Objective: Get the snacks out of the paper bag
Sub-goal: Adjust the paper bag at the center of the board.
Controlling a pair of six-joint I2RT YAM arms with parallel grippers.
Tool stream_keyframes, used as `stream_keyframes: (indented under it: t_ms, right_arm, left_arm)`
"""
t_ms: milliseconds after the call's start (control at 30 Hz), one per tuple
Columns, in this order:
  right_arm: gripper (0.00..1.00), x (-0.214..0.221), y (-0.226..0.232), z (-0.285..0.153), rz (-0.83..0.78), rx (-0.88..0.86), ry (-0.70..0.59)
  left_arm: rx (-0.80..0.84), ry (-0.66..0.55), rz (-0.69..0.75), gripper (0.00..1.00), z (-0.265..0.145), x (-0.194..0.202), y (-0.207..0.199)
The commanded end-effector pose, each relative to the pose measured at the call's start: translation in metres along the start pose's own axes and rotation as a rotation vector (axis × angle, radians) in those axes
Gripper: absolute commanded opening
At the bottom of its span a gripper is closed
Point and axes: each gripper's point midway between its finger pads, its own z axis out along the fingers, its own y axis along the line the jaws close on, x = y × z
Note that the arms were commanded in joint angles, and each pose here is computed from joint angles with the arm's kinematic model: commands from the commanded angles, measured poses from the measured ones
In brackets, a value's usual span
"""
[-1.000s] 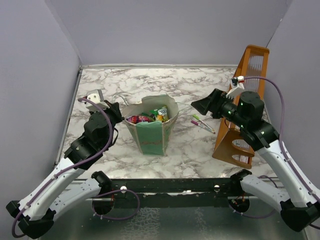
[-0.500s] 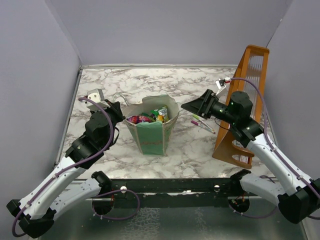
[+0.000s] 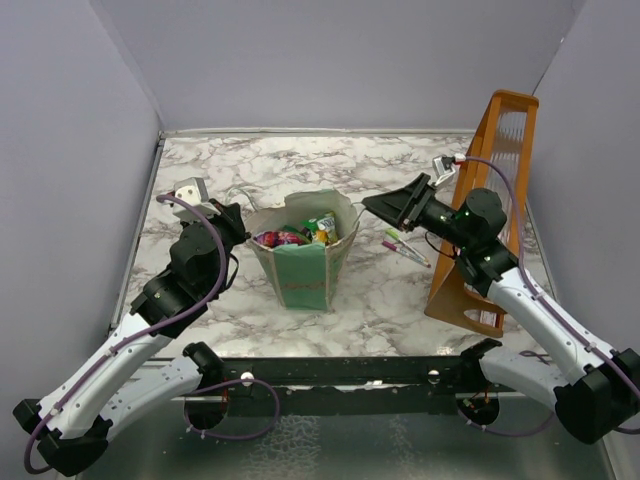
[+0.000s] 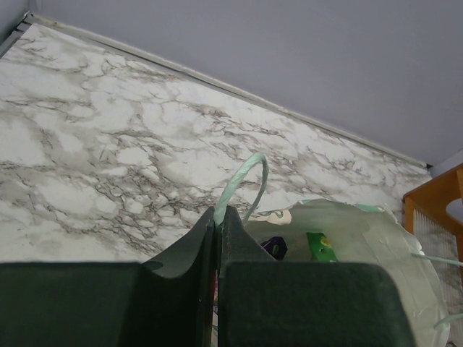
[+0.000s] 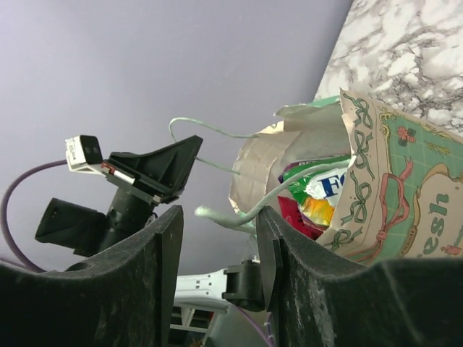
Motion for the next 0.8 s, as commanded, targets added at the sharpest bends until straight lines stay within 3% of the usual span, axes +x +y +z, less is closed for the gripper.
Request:
stream_keyframes:
  t_ms: [0,567,767]
  right_arm:
    - [0.45,0.007,-0.003,0.005,0.047,-0.040,0.019]
    - [0.42,0.007,0.001,0.031,-0.070,0.019,0.084]
    - [0.28,0.000,0.011,0.035,-0.102,0.005,0.047]
  left_arm:
    - [0.039,-0.060,-0.074,0.00,-0.005,-0.027,-0.011]
    - [0.031,-0.063,-0.068,0.00,-0.004,-0.026,-0.009]
    - [0.032,-0.066,-0.071,0.00,-0.006,-0.027,-0.007]
